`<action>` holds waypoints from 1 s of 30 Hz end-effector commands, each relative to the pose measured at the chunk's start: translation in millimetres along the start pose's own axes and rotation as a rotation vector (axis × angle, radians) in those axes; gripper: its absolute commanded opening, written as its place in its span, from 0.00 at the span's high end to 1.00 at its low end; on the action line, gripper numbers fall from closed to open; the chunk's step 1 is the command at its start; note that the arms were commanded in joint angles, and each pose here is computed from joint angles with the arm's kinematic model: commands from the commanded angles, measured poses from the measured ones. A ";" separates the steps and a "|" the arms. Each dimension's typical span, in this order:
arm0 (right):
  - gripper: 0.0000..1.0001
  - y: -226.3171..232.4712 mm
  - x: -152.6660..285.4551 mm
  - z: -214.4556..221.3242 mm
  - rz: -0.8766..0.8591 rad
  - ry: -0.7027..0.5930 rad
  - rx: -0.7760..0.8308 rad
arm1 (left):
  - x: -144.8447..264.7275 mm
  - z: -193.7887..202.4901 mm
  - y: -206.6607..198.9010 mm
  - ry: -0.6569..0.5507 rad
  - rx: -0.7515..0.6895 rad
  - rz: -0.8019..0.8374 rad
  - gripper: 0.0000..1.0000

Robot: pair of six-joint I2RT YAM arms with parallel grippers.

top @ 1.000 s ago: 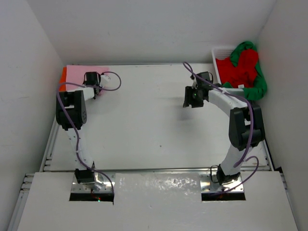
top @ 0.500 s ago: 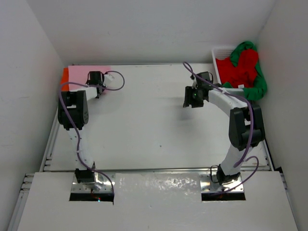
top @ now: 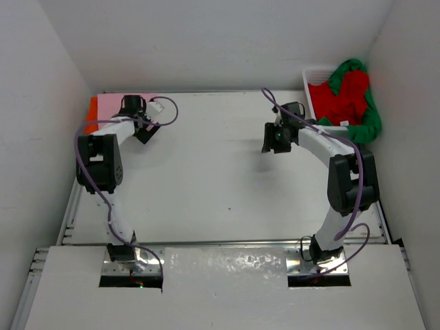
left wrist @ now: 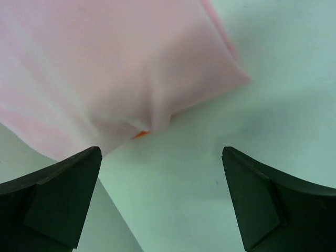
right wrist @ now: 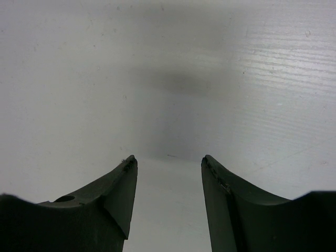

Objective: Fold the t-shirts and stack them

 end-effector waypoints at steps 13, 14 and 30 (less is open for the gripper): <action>0.49 20.7 17.7 -24.0 -0.071 -0.090 -0.003 | 71.8 -26.1 97.9 -0.310 0.427 0.096 0.62; 0.49 20.5 18.4 -23.8 -0.071 -0.094 -0.003 | 64.6 -26.4 94.1 -0.296 0.426 0.108 0.80; 0.49 -1.4 23.4 11.5 -0.045 -0.042 -0.043 | 66.6 -10.8 -4.8 -0.125 0.358 0.230 0.98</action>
Point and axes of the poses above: each gripper's point midway between its finger pads, its own x axis back along the fingers, its own y axis along the line the jaws close on, z = x × y, the point moved 3 cm from there along x, back along the fingers, and after that the axes turned 12 degrees about -x, right-handed, at the moved point
